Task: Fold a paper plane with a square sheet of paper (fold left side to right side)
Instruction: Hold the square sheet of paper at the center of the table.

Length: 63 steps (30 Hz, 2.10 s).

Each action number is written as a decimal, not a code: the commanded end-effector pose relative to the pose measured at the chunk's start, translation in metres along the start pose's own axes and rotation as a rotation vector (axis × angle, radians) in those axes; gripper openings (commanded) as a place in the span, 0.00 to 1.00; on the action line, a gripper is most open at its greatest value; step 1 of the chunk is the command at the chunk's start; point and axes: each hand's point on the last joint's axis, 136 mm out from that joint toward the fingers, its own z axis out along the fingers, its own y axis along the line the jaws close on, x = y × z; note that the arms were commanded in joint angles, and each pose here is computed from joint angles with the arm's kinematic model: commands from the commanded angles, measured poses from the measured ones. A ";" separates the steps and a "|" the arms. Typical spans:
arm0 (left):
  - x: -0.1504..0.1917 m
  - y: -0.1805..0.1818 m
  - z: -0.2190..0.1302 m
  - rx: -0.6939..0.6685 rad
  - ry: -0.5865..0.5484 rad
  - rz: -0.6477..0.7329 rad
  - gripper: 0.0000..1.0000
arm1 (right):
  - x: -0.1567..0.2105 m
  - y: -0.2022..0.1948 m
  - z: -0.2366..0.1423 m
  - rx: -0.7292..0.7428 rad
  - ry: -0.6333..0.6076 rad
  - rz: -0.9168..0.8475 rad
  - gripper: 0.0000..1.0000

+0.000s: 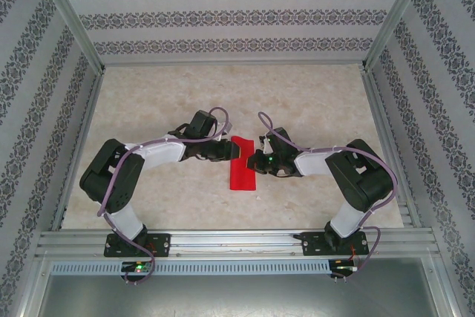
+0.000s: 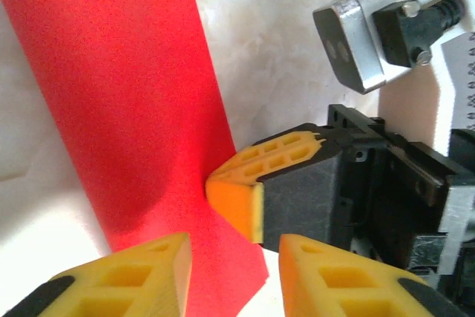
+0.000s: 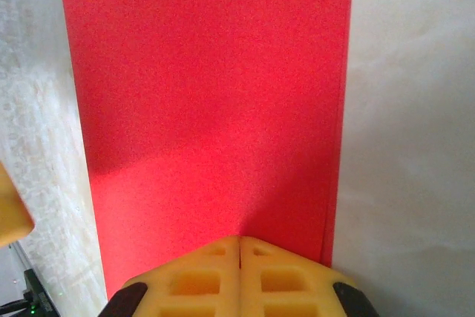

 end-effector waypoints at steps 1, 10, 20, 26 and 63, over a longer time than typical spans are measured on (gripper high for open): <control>-0.001 0.007 -0.004 -0.063 -0.029 0.020 0.41 | 0.031 -0.055 0.003 0.212 0.076 0.049 0.00; 0.012 0.030 0.003 -0.151 0.035 -0.013 0.48 | 0.029 -0.052 0.003 0.203 0.072 0.045 0.00; 0.024 0.032 0.023 -0.136 0.095 -0.028 0.48 | 0.026 -0.043 0.004 0.182 0.070 0.032 0.00; 0.029 0.045 0.026 -0.195 0.104 -0.056 0.43 | 0.019 -0.029 0.002 0.138 0.060 0.018 0.00; 0.043 0.078 0.032 -0.330 0.141 -0.071 0.38 | -0.002 0.011 -0.028 0.045 -0.027 -0.027 0.02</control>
